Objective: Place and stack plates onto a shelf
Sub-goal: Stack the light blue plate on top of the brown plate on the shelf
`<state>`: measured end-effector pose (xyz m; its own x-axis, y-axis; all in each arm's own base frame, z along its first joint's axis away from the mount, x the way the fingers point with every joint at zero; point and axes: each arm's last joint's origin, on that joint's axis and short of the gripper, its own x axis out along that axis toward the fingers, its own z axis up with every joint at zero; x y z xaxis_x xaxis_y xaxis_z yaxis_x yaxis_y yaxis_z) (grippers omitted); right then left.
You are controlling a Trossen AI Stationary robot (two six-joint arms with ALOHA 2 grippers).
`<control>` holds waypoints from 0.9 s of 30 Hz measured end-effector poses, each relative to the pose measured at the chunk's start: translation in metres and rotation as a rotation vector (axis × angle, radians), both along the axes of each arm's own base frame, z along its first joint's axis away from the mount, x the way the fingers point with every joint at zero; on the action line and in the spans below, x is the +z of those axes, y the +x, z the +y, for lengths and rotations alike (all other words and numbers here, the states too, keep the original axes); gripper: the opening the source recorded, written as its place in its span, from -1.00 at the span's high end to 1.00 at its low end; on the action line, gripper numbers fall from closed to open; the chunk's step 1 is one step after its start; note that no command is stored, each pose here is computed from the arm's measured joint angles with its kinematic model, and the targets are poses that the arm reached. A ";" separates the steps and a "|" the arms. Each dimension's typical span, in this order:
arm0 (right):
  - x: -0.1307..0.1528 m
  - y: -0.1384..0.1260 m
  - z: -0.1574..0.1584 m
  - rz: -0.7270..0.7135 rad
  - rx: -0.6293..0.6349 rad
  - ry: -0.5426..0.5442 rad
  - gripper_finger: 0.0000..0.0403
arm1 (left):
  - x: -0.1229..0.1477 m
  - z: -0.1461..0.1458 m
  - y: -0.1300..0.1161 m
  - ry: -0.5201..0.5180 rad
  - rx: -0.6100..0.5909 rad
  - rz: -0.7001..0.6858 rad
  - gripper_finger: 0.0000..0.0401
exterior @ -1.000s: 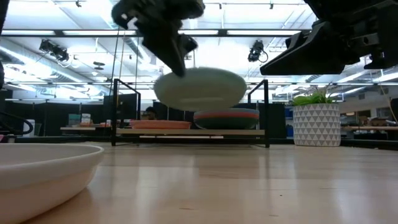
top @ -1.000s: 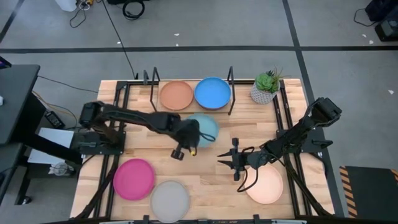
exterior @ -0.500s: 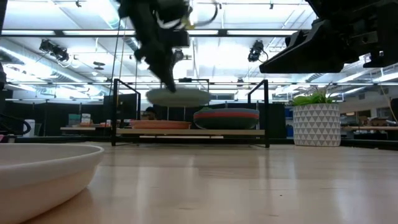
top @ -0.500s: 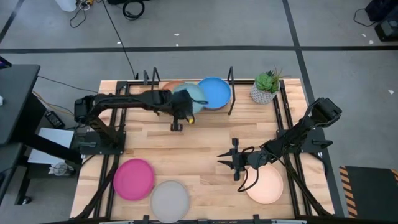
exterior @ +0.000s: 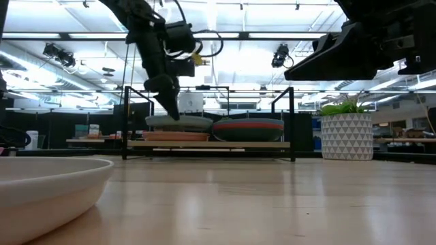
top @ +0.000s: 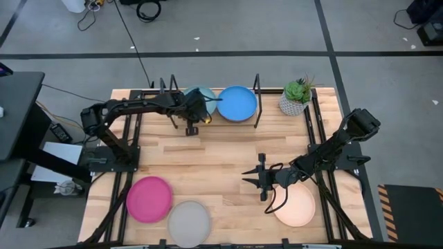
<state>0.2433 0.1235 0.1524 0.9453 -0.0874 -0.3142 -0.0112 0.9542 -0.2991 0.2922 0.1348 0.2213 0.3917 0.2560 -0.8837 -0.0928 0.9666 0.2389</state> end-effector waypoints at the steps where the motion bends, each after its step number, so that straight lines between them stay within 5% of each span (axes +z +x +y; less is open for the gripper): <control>1: 0.000 0.000 0.000 0.000 0.000 0.000 0.51 | -0.003 0.001 -0.002 -0.005 0.007 0.006 0.95; 8: 0.000 0.000 0.000 0.000 0.001 -0.002 0.51 | -0.016 0.001 -0.006 -0.013 0.033 -0.003 0.94; 20: 0.000 0.001 -0.002 0.000 -0.004 -0.006 0.51 | -0.010 0.002 0.002 0.047 0.059 -0.083 0.31; 27: 0.000 0.001 -0.002 0.001 -0.002 -0.015 0.51 | 0.024 -0.015 0.001 0.067 0.017 -0.153 0.26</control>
